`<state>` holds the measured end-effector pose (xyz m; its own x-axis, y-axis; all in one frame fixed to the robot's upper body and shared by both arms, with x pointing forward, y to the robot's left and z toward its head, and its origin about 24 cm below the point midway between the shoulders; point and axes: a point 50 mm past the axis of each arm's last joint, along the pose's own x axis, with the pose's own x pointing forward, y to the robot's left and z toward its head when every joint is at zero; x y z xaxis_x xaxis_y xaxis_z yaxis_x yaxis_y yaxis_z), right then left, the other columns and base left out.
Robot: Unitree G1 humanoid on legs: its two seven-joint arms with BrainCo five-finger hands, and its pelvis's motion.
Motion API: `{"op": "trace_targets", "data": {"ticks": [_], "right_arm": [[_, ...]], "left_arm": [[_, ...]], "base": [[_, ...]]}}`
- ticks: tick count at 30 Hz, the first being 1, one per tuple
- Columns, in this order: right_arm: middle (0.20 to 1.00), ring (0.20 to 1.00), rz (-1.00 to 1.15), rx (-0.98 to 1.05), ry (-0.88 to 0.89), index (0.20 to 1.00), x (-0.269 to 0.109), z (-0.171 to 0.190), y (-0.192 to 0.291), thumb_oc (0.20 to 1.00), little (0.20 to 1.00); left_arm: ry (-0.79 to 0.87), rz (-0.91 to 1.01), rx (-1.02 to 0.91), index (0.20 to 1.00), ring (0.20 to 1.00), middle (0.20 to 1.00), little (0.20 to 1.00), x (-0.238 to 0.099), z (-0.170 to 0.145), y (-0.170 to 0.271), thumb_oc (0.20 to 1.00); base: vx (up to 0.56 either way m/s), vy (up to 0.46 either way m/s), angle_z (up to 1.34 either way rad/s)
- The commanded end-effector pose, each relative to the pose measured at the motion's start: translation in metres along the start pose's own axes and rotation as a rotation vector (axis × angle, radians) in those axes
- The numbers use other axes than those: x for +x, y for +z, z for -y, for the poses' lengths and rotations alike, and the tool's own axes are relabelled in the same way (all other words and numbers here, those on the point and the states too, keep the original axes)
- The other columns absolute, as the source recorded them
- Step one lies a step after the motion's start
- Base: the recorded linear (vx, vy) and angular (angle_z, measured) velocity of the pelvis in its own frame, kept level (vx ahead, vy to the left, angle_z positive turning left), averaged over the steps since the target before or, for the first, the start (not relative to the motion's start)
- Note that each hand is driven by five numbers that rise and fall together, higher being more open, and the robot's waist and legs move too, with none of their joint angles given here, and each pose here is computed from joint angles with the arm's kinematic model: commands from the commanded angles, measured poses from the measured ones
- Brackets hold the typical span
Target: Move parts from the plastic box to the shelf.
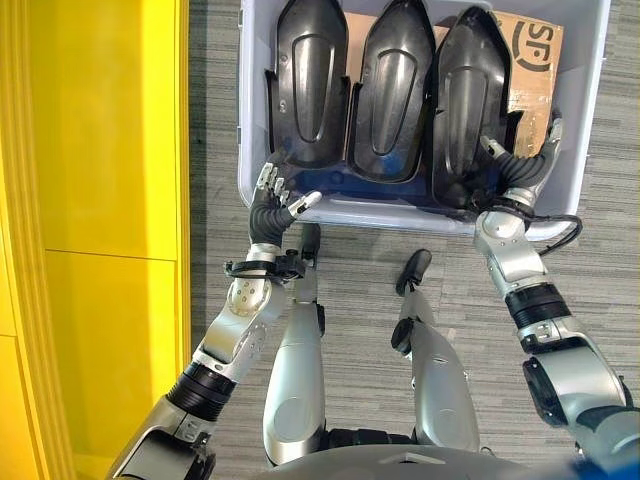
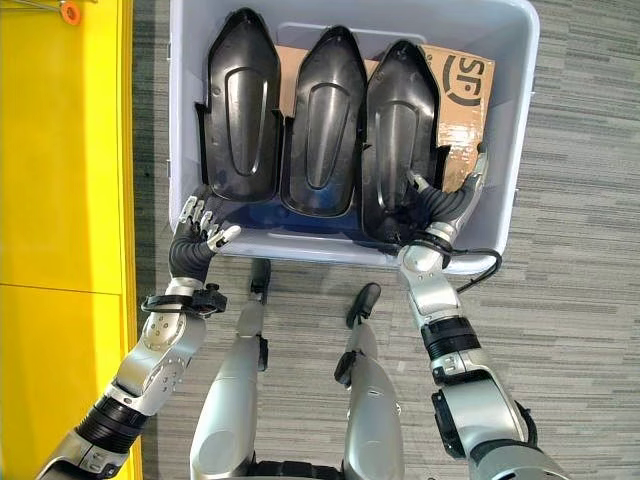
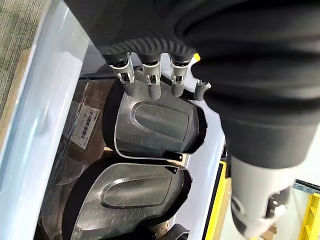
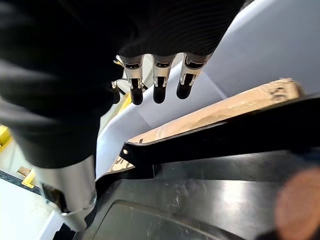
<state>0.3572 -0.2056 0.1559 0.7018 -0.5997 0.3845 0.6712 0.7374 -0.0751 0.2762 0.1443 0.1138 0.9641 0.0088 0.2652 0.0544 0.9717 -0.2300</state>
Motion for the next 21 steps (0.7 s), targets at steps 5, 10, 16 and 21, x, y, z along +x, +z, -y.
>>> {"op": "trace_targets", "data": {"ticks": [5,10,16,21], "right_arm": [[1.000,1.000,0.065,-0.035,-0.042,1.000,0.026,0.014,0.015,1.000,1.000],[1.000,1.000,0.026,-0.073,-0.047,1.000,0.038,0.015,0.010,1.000,1.000],[1.000,1.000,-0.017,-0.138,-0.022,1.000,0.047,0.015,0.004,1.000,1.000],[1.000,1.000,-0.088,-0.132,0.006,1.000,0.046,0.010,-0.007,1.000,1.000]], "left_arm": [[-0.054,0.060,-0.036,1.000,1.000,1.000,1.000,-0.008,0.006,0.012,1.000],[-0.058,0.056,-0.037,1.000,1.000,1.000,1.000,-0.010,0.005,0.012,1.000],[-0.062,0.060,-0.047,1.000,1.000,1.000,1.000,-0.010,0.004,0.013,1.000],[-0.071,0.052,-0.058,1.000,1.000,1.000,1.000,-0.010,0.005,0.012,1.000]], "base": [[0.00,0.000,0.00],[0.00,0.000,0.00],[0.00,0.000,0.00],[0.00,0.007,0.00]]}}
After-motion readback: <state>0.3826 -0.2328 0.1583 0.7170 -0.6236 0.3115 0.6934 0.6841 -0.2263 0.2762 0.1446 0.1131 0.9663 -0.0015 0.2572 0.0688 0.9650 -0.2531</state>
